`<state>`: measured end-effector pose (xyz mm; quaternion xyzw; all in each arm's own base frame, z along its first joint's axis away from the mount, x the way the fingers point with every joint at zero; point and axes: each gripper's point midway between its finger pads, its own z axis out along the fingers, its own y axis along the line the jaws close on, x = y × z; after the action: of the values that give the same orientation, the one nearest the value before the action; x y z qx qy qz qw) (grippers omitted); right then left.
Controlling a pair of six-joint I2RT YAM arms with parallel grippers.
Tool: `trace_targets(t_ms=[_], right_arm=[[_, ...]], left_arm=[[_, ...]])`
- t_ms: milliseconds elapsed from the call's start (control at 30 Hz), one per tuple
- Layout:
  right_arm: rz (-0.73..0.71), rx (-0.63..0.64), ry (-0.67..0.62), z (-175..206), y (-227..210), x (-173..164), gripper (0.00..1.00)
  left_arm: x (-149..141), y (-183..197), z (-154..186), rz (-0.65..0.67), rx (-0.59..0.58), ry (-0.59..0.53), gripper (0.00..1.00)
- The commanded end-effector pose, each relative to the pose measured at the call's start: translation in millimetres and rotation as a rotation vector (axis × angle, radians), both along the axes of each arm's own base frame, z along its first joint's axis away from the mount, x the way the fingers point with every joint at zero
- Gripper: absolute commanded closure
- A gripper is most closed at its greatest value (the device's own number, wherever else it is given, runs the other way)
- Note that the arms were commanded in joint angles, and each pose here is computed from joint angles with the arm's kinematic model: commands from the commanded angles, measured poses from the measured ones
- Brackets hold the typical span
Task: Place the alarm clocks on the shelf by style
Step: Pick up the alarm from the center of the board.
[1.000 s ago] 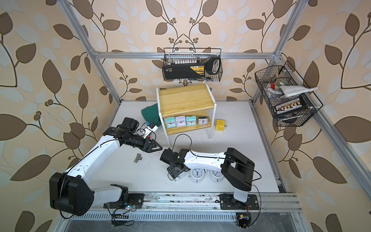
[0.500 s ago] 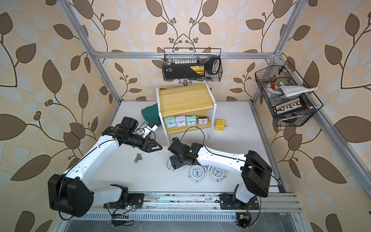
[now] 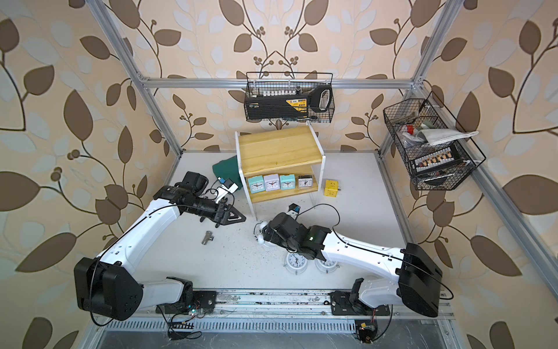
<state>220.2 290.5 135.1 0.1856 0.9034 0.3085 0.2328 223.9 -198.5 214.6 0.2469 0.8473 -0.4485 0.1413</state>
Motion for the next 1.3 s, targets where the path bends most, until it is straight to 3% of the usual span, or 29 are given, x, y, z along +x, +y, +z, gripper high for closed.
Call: trace_targets(t_ms=[0,433,833,1267], right_arm=[[-0.191,0.280,-0.026,28.5,13.3,17.7,0.37],[-0.317,0.602,0.045,26.2,47.4,32.0,0.38],[-0.362,0.675,-0.025,48.8,41.1,32.1,0.40],[-0.321,0.705,-0.039,63.1,58.4,27.7,0.40]], left_arm=[[-0.7,-2.8,9.4,0.003,-0.043,-0.030,0.17],[2.4,-17.0,-15.6,-0.004,0.029,-0.008,0.14],[5.3,-19.5,-36.8,-0.002,0.152,-0.054,0.14],[0.8,-30.0,-40.4,-0.044,0.163,-0.047,0.14]])
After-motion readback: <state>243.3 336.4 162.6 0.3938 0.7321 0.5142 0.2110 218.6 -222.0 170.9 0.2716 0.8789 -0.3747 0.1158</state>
